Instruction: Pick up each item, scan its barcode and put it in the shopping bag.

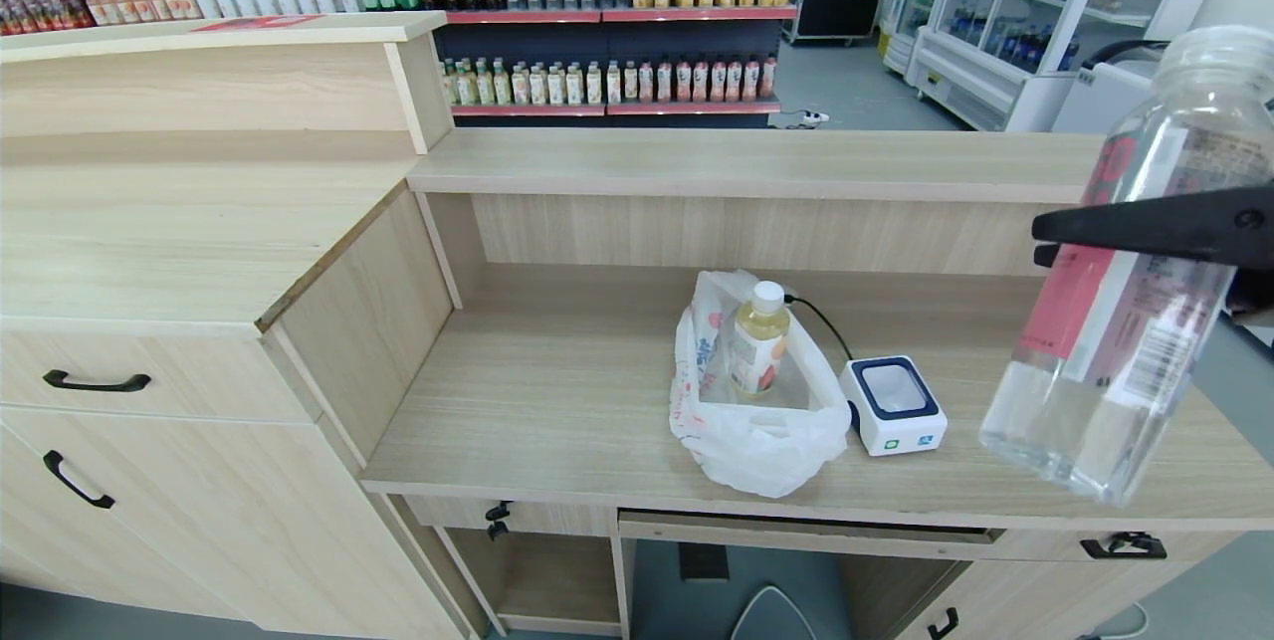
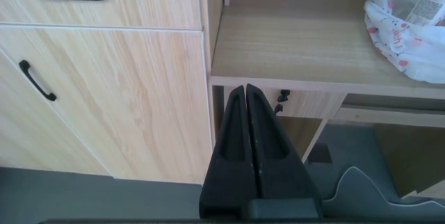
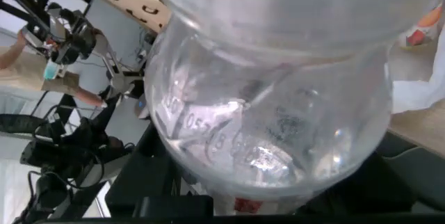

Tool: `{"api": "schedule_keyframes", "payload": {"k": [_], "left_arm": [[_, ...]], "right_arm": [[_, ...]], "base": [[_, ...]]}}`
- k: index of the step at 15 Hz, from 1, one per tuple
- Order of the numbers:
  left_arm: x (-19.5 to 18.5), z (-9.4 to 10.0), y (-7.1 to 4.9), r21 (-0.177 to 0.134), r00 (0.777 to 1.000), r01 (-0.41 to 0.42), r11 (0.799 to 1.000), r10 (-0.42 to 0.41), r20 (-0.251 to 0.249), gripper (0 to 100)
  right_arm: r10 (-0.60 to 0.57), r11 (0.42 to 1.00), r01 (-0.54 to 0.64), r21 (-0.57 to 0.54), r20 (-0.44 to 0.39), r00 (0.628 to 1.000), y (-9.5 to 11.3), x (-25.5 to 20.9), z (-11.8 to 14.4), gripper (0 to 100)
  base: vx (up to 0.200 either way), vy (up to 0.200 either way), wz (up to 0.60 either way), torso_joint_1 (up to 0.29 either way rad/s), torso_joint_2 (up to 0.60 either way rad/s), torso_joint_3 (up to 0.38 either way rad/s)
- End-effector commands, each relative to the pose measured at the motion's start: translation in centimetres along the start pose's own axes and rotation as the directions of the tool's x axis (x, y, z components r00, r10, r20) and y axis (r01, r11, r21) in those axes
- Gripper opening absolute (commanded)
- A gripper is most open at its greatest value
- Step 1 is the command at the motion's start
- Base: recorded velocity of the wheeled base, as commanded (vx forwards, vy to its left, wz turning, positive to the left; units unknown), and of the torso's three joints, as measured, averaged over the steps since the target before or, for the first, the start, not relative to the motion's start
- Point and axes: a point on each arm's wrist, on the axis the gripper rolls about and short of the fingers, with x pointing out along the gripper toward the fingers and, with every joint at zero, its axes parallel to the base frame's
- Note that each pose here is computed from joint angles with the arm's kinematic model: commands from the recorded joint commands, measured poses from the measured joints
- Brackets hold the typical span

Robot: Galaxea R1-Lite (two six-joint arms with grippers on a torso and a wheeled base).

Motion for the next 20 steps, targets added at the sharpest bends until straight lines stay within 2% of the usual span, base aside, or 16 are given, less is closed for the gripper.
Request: {"api": "schedule_keyframes", "payload": {"k": [1,7,10,16,20], "left_arm": [[0.0,0.0,0.0,0.0,1.0,0.0,1.0,0.0,0.0,0],[0.0,0.0,0.0,0.0,1.0,0.0,1.0,0.0,0.0,0],[0.0,0.0,0.0,0.0,1.0,0.0,1.0,0.0,0.0,0],[0.0,0.0,0.0,0.0,1.0,0.0,1.0,0.0,0.0,0],[0.0,0.0,0.0,0.0,1.0,0.0,1.0,0.0,0.0,0]], "right_arm": [[0.035,0.999,-0.035,-0.023,-0.016,0.999,1.4,-0.3,-1.1,0],[0.088,0.995,-0.09,-0.033,-0.049,0.995,2.8,0.3,-1.7,0],[0.131,0.991,-0.131,-0.018,-0.041,0.991,3.7,0.4,-0.9,0],[0.033,0.998,-0.034,-0.049,-0.019,0.999,5.7,1.4,-1.9,0],[0.092,0.996,-0.092,-0.01,0.002,0.996,7.3,0.4,-1.8,0]], "base": [[0.0,0.0,0.0,0.0,0.0,0.0],[0.0,0.0,0.0,0.0,0.0,0.0],[0.0,0.0,0.0,0.0,0.0,0.0],[0.0,0.0,0.0,0.0,0.0,0.0],[0.0,0.0,0.0,0.0,0.0,0.0]]}}
